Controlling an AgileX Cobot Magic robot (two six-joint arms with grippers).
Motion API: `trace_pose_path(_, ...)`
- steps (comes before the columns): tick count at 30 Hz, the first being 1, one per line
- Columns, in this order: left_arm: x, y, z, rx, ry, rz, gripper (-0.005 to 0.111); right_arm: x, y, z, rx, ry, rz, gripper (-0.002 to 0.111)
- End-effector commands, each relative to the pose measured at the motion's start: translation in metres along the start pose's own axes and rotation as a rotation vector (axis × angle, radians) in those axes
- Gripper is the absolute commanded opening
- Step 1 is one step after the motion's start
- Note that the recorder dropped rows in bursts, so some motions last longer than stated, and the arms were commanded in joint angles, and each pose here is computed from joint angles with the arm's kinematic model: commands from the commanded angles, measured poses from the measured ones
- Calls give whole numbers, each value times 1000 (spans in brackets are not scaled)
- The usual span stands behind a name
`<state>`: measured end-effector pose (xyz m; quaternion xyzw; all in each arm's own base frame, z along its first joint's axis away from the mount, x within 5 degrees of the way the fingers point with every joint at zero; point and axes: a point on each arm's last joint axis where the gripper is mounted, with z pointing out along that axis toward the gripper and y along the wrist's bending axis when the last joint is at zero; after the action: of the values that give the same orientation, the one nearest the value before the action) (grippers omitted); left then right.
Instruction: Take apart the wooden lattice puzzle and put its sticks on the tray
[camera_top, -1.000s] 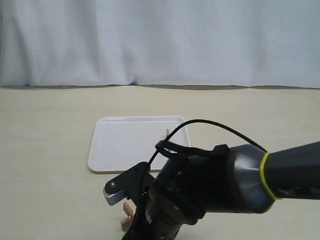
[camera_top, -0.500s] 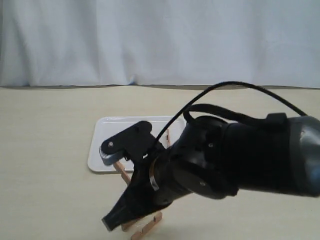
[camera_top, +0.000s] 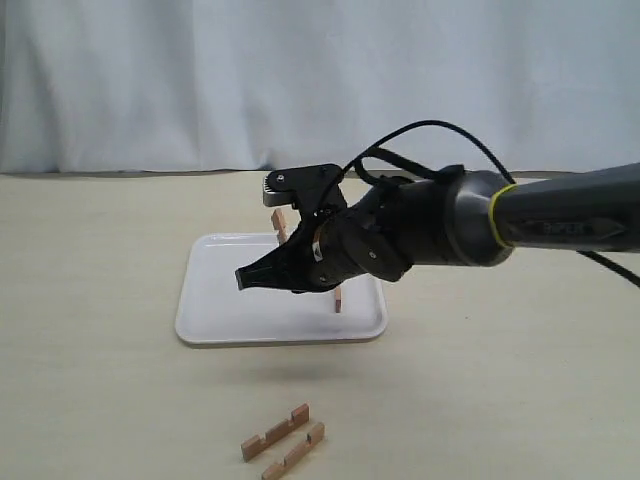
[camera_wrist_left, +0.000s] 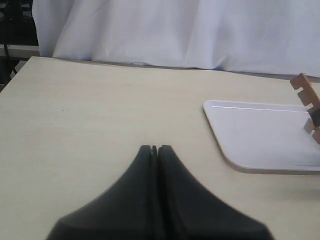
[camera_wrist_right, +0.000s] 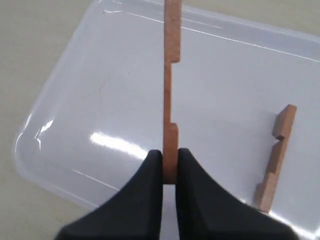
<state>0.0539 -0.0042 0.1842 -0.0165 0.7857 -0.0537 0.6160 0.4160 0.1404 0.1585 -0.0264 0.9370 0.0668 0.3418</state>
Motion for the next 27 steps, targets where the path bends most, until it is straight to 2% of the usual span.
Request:
trace_pose_path(1,0,0,0,0,-5,3,0,5,-2,16,-17,-19,-9,17)
trace_pose_path(4,0,0,0,0,-5,3,0,5,-1,16,-21,-23,19,34)
trace_pose_path(6,0,0,0,0,-5,3,0,-2,2,0,-10,-24,14,47)
trace_pose_path(13,-1,0,0,0,-10,3,0,-24,3,-75,71,10,-27,49)
trace_pose_path(20,-1,0,0,0,-10,3,0,5,8,-100,168,323,-188,49)
trace_pose_path(23,-1,0,0,0,-10,3,0,26,24,-102,79,460,-302,49)
trace_pose_path(27,-1,0,0,0,-10,5,0,67,55,-102,-202,595,-462,49)
